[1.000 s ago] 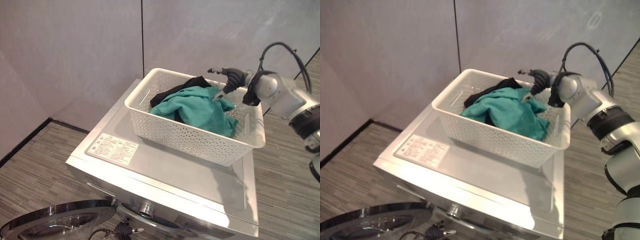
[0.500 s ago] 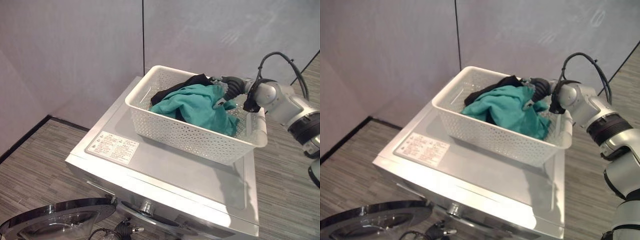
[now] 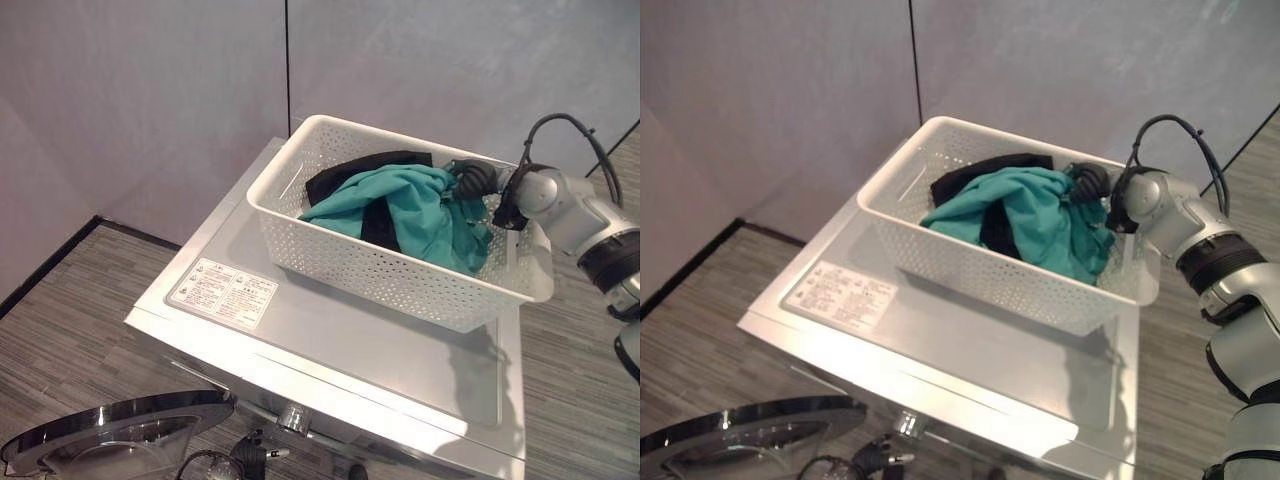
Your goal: Grab the laundry basket,head to the washer,open it,put in the laundry and shut it.
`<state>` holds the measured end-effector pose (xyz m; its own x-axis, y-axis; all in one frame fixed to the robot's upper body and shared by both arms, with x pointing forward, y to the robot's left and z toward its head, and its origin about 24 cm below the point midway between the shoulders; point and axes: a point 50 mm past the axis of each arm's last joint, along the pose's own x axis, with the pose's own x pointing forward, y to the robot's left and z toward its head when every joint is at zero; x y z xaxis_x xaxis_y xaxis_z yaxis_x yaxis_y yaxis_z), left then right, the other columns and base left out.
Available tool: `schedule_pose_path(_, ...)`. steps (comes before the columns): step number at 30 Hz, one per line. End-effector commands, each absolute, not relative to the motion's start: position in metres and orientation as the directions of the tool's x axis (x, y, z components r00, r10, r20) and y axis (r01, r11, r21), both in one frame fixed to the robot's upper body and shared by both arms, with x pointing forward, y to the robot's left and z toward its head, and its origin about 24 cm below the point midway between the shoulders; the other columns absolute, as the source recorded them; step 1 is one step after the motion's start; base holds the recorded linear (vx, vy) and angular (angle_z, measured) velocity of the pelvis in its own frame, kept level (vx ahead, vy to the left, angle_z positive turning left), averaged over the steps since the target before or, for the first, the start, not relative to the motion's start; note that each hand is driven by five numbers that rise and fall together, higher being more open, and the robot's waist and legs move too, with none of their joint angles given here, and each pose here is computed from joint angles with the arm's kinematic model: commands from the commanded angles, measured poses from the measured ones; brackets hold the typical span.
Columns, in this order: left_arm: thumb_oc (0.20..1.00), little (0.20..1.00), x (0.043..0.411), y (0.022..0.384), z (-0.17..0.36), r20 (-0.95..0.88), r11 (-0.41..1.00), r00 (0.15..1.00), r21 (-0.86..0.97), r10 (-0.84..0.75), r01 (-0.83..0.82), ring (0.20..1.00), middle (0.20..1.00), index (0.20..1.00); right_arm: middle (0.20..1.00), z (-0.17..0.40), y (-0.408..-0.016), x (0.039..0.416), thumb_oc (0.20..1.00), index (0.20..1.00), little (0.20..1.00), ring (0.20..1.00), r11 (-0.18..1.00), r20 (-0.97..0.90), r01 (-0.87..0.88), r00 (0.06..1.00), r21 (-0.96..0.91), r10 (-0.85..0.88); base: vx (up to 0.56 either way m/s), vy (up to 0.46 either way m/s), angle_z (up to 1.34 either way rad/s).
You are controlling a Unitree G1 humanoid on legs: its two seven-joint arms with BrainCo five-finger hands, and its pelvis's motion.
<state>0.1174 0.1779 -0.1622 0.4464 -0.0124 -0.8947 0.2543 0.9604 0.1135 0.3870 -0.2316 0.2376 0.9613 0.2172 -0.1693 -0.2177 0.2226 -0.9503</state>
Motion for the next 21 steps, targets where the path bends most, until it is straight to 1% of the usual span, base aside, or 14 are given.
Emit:
schedule_pose_path(1,1.0,1.0,0.096,0.188,-0.169,-0.933,0.931,0.359,0.152,0.023,0.333,1.0,1.0,1.0,0.2,0.325,-0.247,0.379,0.2,0.2,0.2,0.2,0.343,0.154,0.09,0.975,-0.935,0.163,0.0,0.0,0.0)
schedule_pose_path(5,1.0,1.0,0.098,0.19,-0.168,-0.929,0.928,0.369,0.164,0.03,0.336,1.0,1.0,1.0,0.2,0.366,-0.25,0.366,0.2,0.2,0.2,0.2,0.432,0.326,0.231,0.932,-0.872,0.16,0.0,0.0,0.0)
schedule_pose_path(8,1.0,1.0,0.099,0.193,-0.167,-0.925,0.924,0.378,0.18,0.043,0.337,1.0,1.0,1.0,0.2,0.402,-0.252,0.351,0.2,0.2,0.2,0.2,0.533,0.493,0.35,0.857,-0.77,0.149,0.0,0.0,0.0)
schedule_pose_path(9,1.0,1.0,0.099,0.194,-0.167,-0.923,0.923,0.382,0.187,0.047,0.337,1.0,1.0,1.0,0.2,0.412,-0.251,0.346,0.2,0.2,0.2,0.2,0.551,0.531,0.377,0.834,-0.745,0.147,0.0,0.0,0.0)
schedule_pose_path(11,1.0,1.0,0.101,0.197,-0.166,-0.919,0.92,0.39,0.203,0.06,0.334,1.0,1.0,1.0,0.2,0.437,-0.248,0.333,0.2,0.2,0.2,0.2,0.61,0.63,0.432,0.763,-0.664,0.145,0.0,0.0,0.0)
schedule_pose_path(13,1.0,1.0,0.101,0.198,-0.166,-0.917,0.92,0.393,0.208,0.065,0.333,1.0,1.0,1.0,0.2,0.451,-0.248,0.325,0.2,0.2,0.2,0.2,0.637,0.685,0.468,0.716,-0.612,0.132,0.0,0.0,0.0)
schedule_pose_path(14,1.0,1.0,0.101,0.197,-0.166,-0.917,0.92,0.394,0.208,0.065,0.333,1.0,1.0,1.0,0.2,0.451,-0.248,0.325,0.2,0.2,0.2,0.2,0.637,0.686,0.468,0.716,-0.612,0.132,0.0,0.0,0.0)
schedule_pose_path(15,1.0,1.0,0.102,0.199,-0.166,-0.914,0.917,0.399,0.219,0.074,0.332,1.0,1.0,1.0,0.2,0.466,-0.246,0.316,0.2,0.2,0.2,0.2,0.665,0.75,0.513,0.652,-0.543,0.109,0.0,0.0,0.0)
schedule_pose_path(18,1.0,1.0,0.104,0.201,-0.165,-0.908,0.911,0.409,0.243,0.093,0.333,1.0,1.0,1.0,0.2,0.484,-0.24,0.305,0.2,0.2,0.2,0.2,0.71,0.83,0.554,0.553,-0.435,0.077,0.0,0.0,0.0)
schedule_pose_path(21,1.0,1.0,0.107,0.201,-0.164,-0.901,0.907,0.421,0.259,0.104,0.331,1.0,1.0,1.0,0.2,0.494,-0.235,0.298,0.2,0.2,0.2,0.2,0.746,0.88,0.57,0.474,-0.343,0.042,0.0,0.0,0.0)
